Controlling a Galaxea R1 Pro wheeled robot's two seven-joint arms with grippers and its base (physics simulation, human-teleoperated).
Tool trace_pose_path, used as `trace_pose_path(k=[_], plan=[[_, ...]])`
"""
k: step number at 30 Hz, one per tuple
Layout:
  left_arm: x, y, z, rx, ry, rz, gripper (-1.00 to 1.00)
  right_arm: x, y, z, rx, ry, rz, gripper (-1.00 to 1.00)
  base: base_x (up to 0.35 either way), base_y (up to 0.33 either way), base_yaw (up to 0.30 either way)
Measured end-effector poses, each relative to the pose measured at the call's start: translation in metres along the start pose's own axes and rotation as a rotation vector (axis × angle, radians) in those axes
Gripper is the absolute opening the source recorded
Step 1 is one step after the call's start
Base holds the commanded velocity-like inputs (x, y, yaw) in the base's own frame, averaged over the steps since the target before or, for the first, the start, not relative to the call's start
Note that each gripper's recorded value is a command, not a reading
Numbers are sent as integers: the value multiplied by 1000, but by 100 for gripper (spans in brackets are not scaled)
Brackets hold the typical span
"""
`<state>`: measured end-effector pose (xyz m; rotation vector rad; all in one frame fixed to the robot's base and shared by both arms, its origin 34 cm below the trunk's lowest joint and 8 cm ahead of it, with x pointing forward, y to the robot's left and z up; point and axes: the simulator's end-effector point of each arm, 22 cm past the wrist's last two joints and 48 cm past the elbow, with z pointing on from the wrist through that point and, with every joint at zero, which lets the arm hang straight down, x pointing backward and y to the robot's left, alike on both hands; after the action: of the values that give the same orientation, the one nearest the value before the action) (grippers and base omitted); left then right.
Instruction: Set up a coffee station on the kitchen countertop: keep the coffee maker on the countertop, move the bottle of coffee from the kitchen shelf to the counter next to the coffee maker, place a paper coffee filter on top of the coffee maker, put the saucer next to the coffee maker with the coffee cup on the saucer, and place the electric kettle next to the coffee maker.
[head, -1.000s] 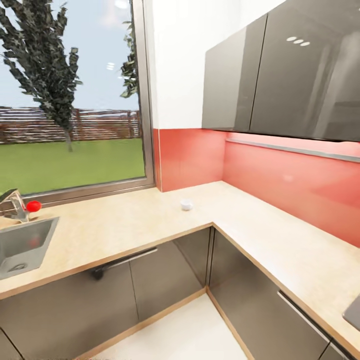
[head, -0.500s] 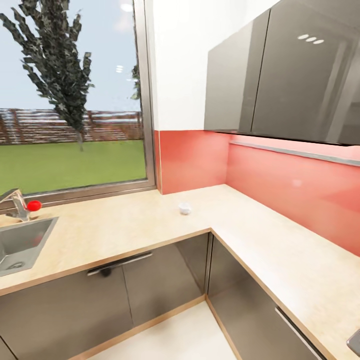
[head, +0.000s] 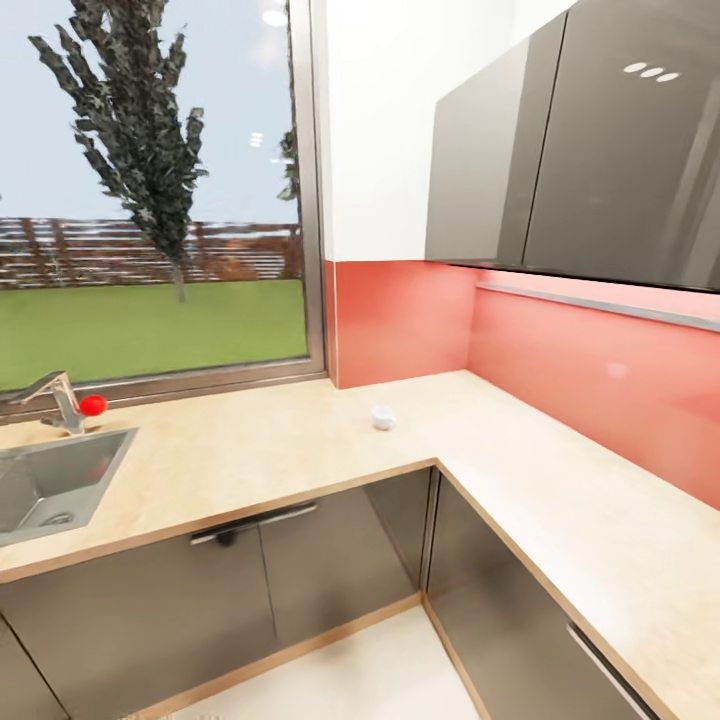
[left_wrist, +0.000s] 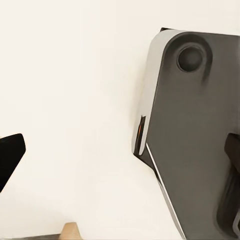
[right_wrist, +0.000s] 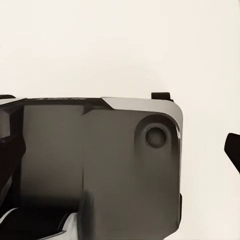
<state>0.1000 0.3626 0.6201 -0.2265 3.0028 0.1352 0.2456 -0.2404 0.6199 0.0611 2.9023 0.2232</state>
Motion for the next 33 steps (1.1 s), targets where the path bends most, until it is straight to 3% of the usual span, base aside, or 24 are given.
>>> trace_pose_path(k=[15, 22, 29, 30, 33], plan=[[-1, 0, 0, 1, -2, 4, 100, 0, 4, 1, -5, 0, -1, 100, 0, 0, 276], [-1, 0, 0, 1, -2, 9, 100, 2, 33, 4, -39, 4, -12, 100, 0, 0, 278], [-2, -2, 0, 4, -3, 15, 100, -2, 39, 5, -49, -5, -62, 100, 0, 0, 276], [-2, -2, 0, 4, -3, 15, 100, -8, 40, 5, -50, -18, -64, 100, 0, 0, 126], [-1, 0, 0, 3, 1, 17, 100, -86, 45, 1, -55, -232, -91, 100, 0, 0, 41]])
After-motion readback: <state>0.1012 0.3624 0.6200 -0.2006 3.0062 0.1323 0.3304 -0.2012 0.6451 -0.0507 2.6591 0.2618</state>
